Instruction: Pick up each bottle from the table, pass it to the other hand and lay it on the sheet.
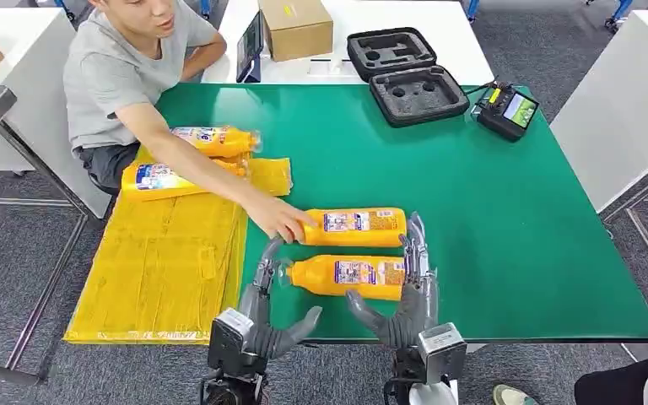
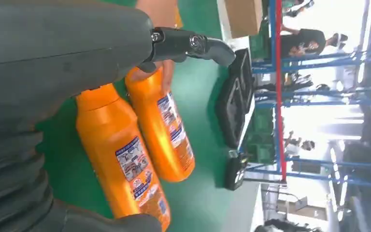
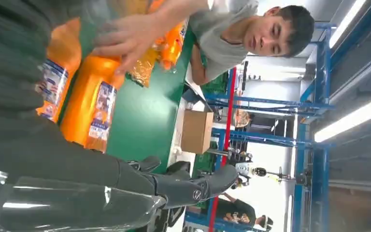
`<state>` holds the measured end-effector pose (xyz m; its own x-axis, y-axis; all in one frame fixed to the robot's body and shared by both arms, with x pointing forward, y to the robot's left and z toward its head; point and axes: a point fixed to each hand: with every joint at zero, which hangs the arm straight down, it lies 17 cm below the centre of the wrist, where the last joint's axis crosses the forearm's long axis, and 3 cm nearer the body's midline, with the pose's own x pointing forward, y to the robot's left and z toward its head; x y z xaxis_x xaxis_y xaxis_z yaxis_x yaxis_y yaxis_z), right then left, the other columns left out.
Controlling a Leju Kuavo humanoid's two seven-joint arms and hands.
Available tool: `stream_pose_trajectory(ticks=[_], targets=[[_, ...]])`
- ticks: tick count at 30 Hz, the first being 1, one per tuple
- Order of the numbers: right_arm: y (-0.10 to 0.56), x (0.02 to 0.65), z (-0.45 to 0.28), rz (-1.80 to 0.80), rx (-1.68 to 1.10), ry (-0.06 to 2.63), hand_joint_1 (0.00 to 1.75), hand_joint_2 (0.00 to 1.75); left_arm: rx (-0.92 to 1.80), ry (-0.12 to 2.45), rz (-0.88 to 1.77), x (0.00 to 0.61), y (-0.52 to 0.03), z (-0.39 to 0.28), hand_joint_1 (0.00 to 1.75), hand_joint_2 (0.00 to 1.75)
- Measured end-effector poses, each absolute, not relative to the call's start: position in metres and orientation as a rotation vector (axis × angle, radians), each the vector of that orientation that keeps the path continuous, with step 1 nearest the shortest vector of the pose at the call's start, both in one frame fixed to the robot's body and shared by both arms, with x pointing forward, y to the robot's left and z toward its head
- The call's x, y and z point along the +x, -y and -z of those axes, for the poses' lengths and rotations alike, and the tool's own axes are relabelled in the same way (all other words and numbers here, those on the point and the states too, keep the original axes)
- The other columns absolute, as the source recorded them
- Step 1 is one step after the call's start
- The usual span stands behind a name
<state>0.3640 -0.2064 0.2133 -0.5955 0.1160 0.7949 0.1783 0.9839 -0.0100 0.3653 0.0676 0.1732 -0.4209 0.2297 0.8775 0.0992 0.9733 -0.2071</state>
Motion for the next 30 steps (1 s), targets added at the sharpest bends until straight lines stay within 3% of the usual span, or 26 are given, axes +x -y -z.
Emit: stream_pose_trajectory(ticks=[6,12,21,30], targets=[[0.207,0.362,-0.214,0.016,-0.38,2.233,0.0,1.75,-0.166,2.063,-0.152,0.365,-0.08,-0.189,0.0,1.75],[0.192,0.359,-0.195,-0.321,-0.719,2.244,0.0,1.75,-0.12,2.115,-0.202,0.371,-0.103,-0.208,0.0,1.75],[0.196,0.385,-0.115,-0.762,-0.926,1.948,0.0,1.75,-0.103,2.129,-0.21,0.376,-0.116,-0.21,0.0,1.75],[0.21,0.39,-0.078,-0.951,-1.018,1.748,0.0,1.75,-0.128,2.151,-0.207,0.376,-0.116,-0.219,0.0,1.75]])
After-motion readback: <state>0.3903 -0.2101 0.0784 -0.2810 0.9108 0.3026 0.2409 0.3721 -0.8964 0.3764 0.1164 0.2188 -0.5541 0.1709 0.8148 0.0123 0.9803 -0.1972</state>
